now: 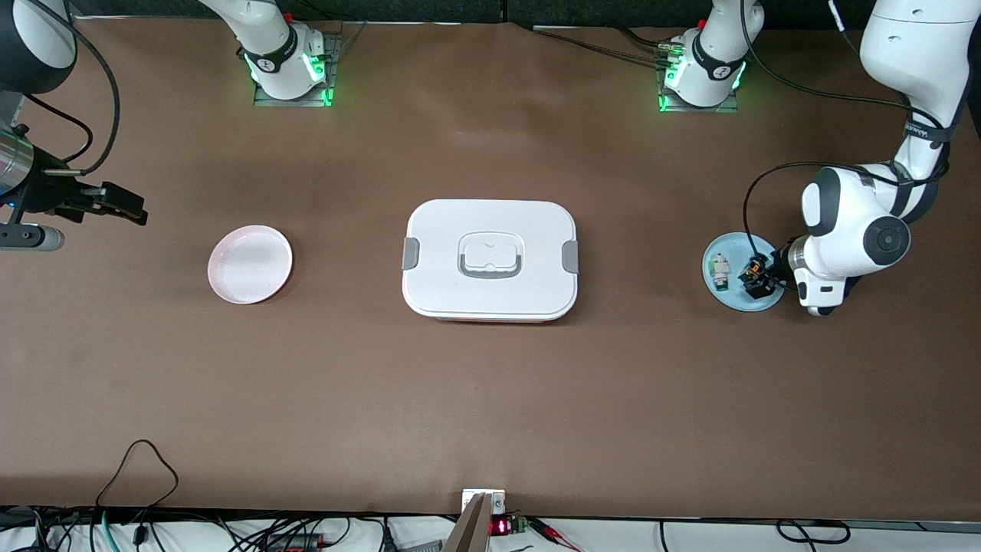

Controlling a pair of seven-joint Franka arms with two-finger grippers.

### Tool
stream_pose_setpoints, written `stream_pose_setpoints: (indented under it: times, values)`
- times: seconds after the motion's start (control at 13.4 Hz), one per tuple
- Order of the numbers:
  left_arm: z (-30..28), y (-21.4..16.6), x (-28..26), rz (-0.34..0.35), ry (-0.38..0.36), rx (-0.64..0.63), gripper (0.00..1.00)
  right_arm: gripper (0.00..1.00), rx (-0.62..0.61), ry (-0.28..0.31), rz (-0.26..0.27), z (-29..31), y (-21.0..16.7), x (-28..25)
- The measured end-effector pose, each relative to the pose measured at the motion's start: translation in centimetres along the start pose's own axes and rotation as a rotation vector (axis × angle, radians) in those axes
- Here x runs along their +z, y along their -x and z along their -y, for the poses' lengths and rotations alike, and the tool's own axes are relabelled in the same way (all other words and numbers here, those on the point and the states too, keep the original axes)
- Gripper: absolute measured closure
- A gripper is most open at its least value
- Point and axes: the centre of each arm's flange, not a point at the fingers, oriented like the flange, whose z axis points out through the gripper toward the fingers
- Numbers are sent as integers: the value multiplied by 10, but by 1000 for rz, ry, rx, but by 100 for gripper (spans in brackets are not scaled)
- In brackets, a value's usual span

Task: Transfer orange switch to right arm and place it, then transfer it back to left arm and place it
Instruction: 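Lower the left gripper and grasp the orange switch on the plate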

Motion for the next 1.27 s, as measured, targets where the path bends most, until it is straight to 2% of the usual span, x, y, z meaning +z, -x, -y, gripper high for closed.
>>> stream_pose_setpoints:
  times: [0.74,0.82,0.89,0.97,1.27]
  values:
    - [7,12,19,-11,15,5,0,0,-6,2,18,4,-4,9]
    - [7,12,19,-12,15,6,5,0,-13,1,20,8,-4,10]
    - [7,12,19,-12,15,8,18,0,-22,0,20,14,-4,10]
    - [6,12,18,-14,17,9,26,0,-30,1,20,20,-4,10]
    - [5,12,16,-15,17,35,26,0,-31,2,23,21,-4,11]
